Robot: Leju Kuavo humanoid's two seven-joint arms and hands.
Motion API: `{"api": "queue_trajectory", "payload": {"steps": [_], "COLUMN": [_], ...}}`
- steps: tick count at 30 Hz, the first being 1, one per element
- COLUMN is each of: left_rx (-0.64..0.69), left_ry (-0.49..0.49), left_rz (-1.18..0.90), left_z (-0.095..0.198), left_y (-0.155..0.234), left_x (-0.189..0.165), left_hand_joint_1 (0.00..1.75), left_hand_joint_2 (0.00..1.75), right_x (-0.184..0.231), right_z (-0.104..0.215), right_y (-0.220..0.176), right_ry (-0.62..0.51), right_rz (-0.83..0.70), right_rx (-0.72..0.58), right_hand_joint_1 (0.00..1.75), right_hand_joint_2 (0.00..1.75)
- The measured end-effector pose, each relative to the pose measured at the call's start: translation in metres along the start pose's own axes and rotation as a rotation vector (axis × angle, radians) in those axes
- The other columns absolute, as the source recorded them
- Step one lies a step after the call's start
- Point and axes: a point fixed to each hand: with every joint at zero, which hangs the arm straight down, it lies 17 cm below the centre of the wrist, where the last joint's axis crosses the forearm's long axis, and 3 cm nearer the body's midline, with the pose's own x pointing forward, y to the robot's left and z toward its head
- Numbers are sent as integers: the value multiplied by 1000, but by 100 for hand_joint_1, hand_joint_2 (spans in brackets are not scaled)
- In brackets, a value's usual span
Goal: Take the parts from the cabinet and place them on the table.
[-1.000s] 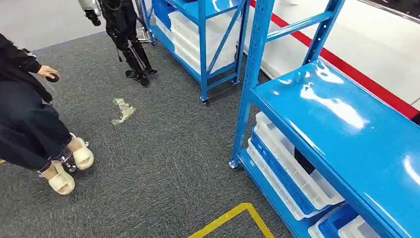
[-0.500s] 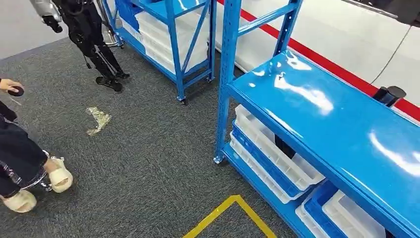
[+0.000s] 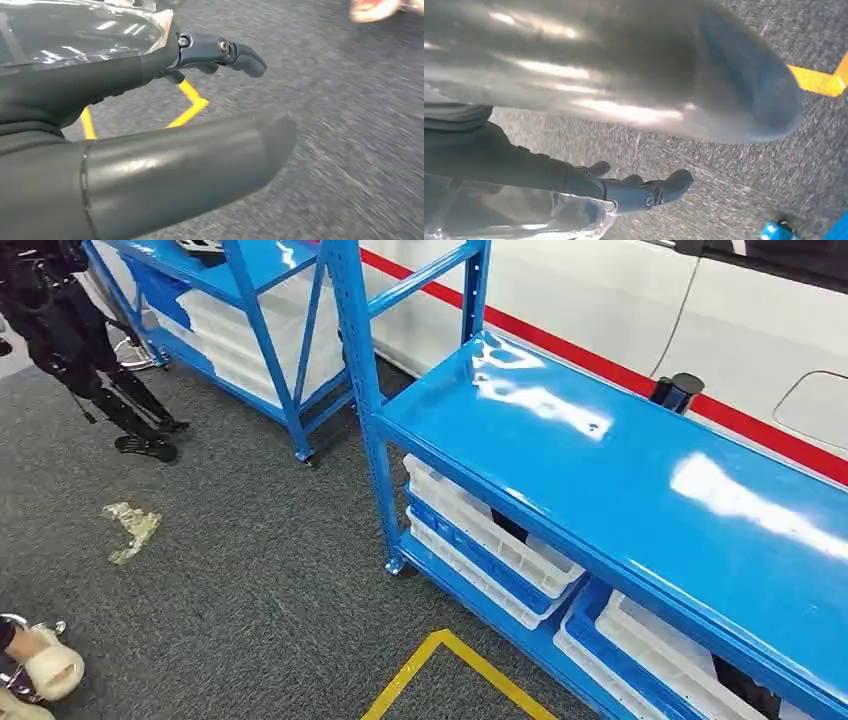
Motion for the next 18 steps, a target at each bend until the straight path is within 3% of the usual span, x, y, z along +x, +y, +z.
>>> {"api": "queue_trajectory", "payload": {"steps": [13, 18], "left_rx": [-40, -49], "left_ry": [23, 9], "left_rz": [19, 28], "left_z": [6, 4], "left_y": [-13, -14], "left_x": [-2, 3], "left_hand_joint_1": [0, 0], "left_hand_joint_2": [0, 0], "right_x": [-27, -18], "right_z": [-4, -7], "right_y": [-21, -22], "right_ry": [109, 84], "right_rz": [-23, -41], "right_rx": [-63, -67], "right_hand_joint_1": [0, 0], "right_hand_joint_2": [0, 0]}}
